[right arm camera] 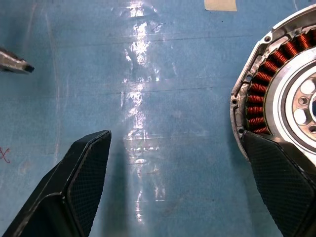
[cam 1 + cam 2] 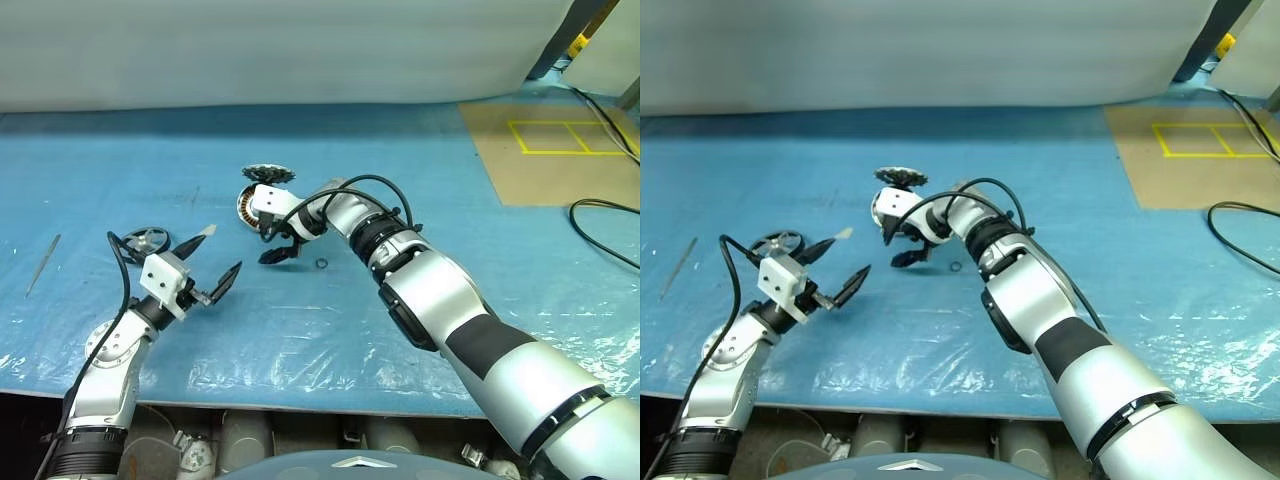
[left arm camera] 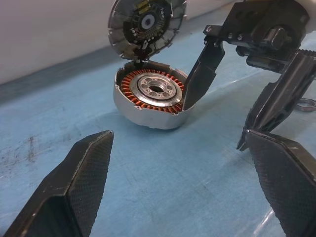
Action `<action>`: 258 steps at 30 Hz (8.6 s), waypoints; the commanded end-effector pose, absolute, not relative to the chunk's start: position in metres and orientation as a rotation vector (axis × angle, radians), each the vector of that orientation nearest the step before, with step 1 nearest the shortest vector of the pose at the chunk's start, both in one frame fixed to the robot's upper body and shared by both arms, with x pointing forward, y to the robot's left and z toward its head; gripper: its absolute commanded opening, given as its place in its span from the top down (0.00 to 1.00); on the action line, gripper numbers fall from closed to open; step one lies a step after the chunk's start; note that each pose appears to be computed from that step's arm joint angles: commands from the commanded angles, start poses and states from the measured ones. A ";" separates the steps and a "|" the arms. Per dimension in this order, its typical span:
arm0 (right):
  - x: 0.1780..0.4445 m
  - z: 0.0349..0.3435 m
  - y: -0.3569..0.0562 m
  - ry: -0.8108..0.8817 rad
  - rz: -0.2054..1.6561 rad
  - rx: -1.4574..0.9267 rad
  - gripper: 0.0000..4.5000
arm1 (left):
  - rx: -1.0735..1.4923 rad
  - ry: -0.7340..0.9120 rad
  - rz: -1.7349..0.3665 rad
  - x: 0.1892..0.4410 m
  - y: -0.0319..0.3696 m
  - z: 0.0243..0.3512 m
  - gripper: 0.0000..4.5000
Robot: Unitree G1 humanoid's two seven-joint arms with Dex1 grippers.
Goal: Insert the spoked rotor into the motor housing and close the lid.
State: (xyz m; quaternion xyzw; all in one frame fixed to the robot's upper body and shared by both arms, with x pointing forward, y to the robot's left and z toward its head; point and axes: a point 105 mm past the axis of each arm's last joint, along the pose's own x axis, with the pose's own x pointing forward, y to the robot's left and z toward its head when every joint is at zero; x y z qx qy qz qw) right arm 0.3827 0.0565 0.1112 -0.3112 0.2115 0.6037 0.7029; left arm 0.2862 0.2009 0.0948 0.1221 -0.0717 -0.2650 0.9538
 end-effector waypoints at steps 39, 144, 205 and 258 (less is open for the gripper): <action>0.391 0.070 0.055 0.437 1.126 -0.824 0.28 | 0.286 -0.168 -0.576 0.291 0.194 0.104 0.00; 0.329 0.056 -0.057 0.288 1.147 -0.416 0.01 | 0.211 -0.093 -0.676 0.254 0.172 0.085 0.00; 0.338 0.100 0.041 0.181 1.379 -0.514 0.86 | 0.239 -0.083 -0.671 0.256 0.181 0.087 0.00; 0.328 0.088 0.049 0.194 1.467 -0.564 0.86 | 0.236 -0.057 -0.676 0.256 0.181 0.081 0.00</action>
